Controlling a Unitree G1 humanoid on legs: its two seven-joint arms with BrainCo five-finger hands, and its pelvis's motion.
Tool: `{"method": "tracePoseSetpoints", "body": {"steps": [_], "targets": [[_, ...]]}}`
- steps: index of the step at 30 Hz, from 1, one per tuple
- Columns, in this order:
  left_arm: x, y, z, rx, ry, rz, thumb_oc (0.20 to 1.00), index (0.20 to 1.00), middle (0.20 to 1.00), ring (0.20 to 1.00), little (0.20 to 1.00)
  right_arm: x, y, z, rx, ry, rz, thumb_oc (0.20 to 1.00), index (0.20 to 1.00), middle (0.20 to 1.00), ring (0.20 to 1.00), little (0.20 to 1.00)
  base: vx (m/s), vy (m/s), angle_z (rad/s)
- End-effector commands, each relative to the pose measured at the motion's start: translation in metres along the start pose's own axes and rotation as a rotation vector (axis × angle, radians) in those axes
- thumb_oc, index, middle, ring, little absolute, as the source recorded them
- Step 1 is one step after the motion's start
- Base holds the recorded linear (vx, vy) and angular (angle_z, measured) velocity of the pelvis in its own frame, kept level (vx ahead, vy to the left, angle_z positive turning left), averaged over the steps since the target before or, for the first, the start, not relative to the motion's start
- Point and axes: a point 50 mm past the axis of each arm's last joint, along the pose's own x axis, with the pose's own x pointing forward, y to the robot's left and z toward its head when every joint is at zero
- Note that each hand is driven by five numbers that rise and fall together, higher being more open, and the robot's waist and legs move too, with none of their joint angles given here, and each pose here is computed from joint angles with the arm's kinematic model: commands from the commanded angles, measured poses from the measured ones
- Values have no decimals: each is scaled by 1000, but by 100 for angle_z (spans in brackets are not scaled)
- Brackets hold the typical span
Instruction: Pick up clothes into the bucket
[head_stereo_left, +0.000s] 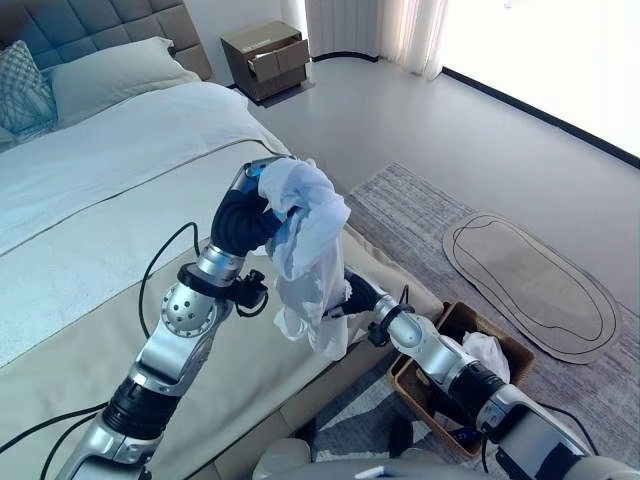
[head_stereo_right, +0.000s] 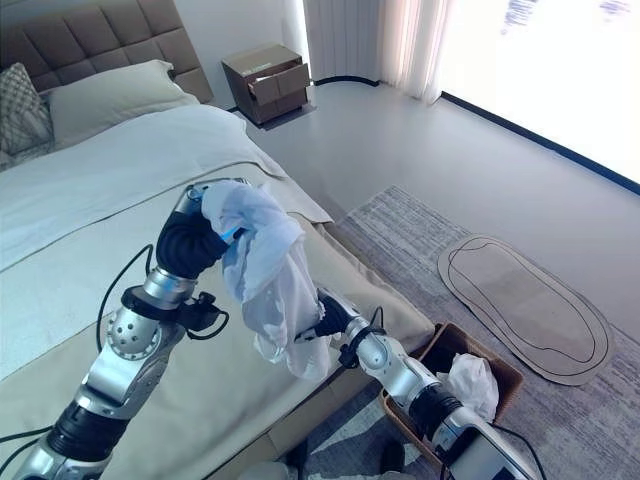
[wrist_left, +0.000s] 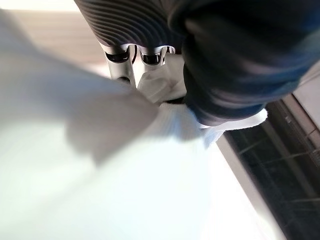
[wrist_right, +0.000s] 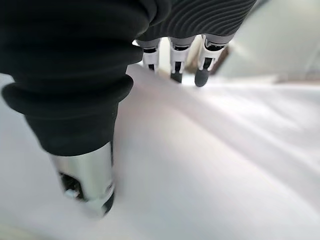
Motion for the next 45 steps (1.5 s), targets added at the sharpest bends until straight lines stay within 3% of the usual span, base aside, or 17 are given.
{"method": "tracePoseSetpoints", "body": {"steps": [1, 9, 15, 18, 21, 23, 24, 25, 26, 30, 38, 39, 42, 43, 45], "targets": [[23, -7, 34, -107, -220, -41, 200, 200, 200, 200, 200, 15, 11, 16, 78, -36, 42, 200, 200, 200, 200, 200, 0, 0, 0], [24, -2, 35, -76, -222, -25, 200, 200, 200, 200, 200, -1, -6, 1, 166, -7, -20, 200, 200, 200, 200, 200, 0, 0, 1], [6, 17, 22, 25, -126, 87, 200, 200, 200, 200, 200, -33, -31, -16, 413, 0, -236, 200, 200, 200, 200, 200, 2, 1, 3], [-16, 28, 14, 58, -40, 161, 200, 200, 200, 200, 200, -47, -43, -22, 557, -17, -369, 200, 200, 200, 200, 200, 0, 0, 0], [-58, 40, -15, 55, 140, 310, 200, 200, 200, 200, 200, -109, -44, -71, 734, 101, -586, 200, 200, 200, 200, 200, 0, 0, 0], [-66, 40, -22, 79, 187, 324, 200, 200, 200, 200, 200, -116, -47, -72, 766, 81, -638, 200, 200, 200, 200, 200, 4, 1, -4], [-90, 41, -41, 99, 322, 365, 467, 467, 467, 467, 467, -135, -54, -76, 819, 63, -744, 200, 200, 200, 200, 200, 9, 1, -7], [-90, 41, -41, 98, 322, 364, 567, 567, 567, 567, 567, -136, -53, -76, 820, 64, -744, 200, 200, 200, 200, 200, 14, 3, -9], [-99, 40, -45, 119, 364, 365, 1000, 1000, 1000, 1000, 1000, -143, -56, -77, 819, 61, -774, 200, 200, 200, 200, 200, 15, 2, -6], [-153, 31, -86, 129, 673, 395, 1000, 1000, 1000, 1000, 1000, -170, -71, -86, 787, 78, -932, 200, 200, 200, 200, 200, 13, 1, -11], [-214, 13, -127, 195, 1027, 394, 1000, 1000, 1000, 1000, 1000, -187, -99, -91, 766, 35, -1153, 200, 200, 200, 200, 200, 6, -1, -13], [-238, 6, -136, 204, 1157, 403, 1000, 1000, 1000, 1000, 1000, -191, -107, -90, 776, -1, -1226, 200, 200, 200, 200, 200, 9, 10, -6], [-254, 2, -140, 208, 1235, 418, 1000, 1000, 1000, 1000, 1000, -195, -114, -89, 771, -21, -1267, 200, 200, 200, 200, 200, 12, 17, -16], [-273, -2, -141, 190, 1321, 466, 1000, 1000, 1000, 1000, 1000, -201, -122, -85, 763, -63, -1314, 200, 200, 200, 200, 200, 8, 9, -9], [-275, 0, -141, 202, 1325, 481, 1000, 1000, 1000, 1000, 1000, -204, -125, -84, 754, -77, -1330, 200, 200, 200, 200, 200, 13, 12, -6]]}}
